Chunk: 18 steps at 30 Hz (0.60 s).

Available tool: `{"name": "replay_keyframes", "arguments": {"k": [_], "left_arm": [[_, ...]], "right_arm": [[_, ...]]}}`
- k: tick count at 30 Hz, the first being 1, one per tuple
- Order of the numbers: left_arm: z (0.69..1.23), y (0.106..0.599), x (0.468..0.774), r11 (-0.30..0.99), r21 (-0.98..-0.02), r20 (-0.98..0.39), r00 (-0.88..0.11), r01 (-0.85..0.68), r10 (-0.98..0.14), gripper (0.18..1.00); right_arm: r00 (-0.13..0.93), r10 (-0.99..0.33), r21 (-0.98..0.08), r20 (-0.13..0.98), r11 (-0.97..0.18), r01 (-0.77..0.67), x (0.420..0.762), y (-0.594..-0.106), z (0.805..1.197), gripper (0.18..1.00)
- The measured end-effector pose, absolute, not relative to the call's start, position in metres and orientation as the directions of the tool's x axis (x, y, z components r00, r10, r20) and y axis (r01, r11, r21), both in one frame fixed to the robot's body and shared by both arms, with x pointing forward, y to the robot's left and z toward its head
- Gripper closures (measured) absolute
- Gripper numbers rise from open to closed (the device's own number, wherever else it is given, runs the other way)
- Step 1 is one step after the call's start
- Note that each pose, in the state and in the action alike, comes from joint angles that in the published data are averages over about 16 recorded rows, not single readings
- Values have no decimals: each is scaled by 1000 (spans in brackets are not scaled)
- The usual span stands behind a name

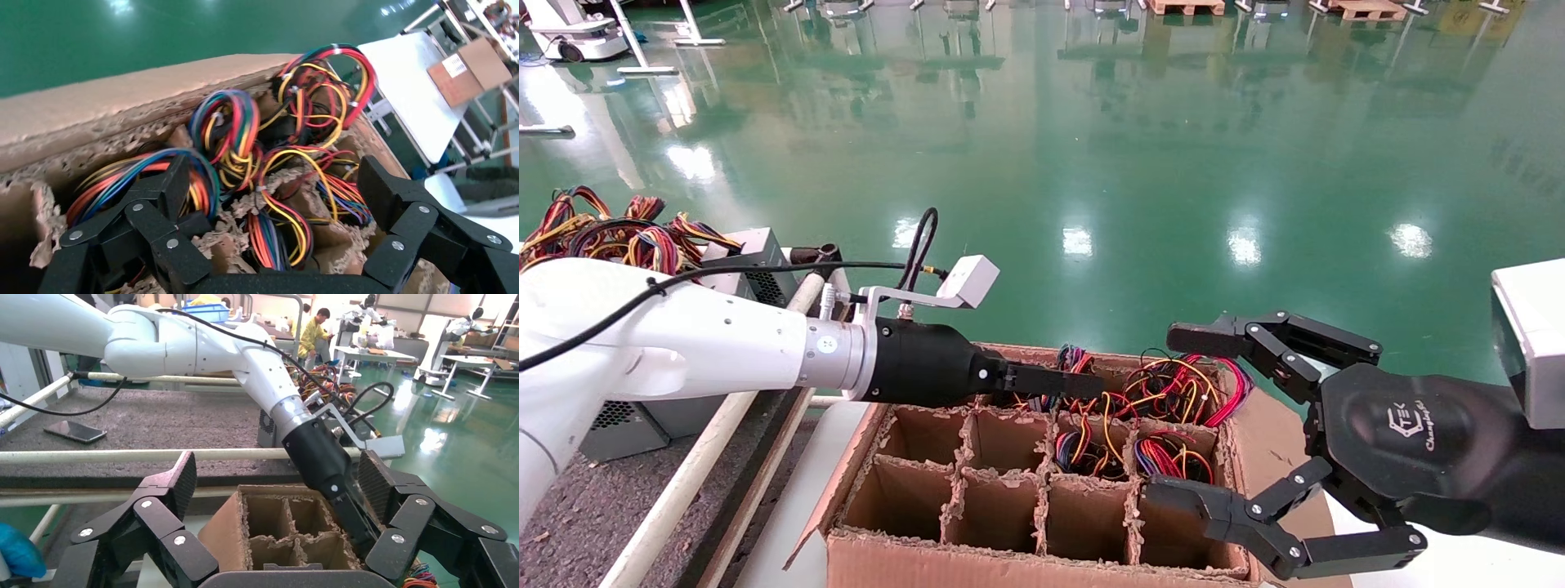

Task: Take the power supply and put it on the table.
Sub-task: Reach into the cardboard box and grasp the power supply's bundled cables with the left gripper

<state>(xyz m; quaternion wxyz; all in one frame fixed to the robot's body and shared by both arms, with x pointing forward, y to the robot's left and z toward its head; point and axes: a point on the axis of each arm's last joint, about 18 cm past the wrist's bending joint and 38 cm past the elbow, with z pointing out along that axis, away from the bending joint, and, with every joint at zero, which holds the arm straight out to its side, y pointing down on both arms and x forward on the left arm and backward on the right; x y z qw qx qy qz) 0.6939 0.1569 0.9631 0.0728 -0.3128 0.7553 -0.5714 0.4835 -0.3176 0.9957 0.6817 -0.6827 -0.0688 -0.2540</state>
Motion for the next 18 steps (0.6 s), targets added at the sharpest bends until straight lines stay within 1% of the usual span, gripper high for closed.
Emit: {"name": "replay_keyframes", "arguments": {"k": [2, 8, 18], "left_arm": [[961, 157, 697, 135, -903, 267, -777, -409, -570, 184], [957, 159, 703, 98, -888, 308, -739, -450, -600, 184], [954, 159, 712, 27, -870, 368, -684, -492, -630, 184]], "right_arm": [[862, -252, -896, 441, -61, 440, 483, -318, 996, 230], [862, -252, -896, 441, -61, 440, 483, -318, 996, 192], [862, -252, -896, 441, -61, 440, 483, -318, 996, 179]]}}
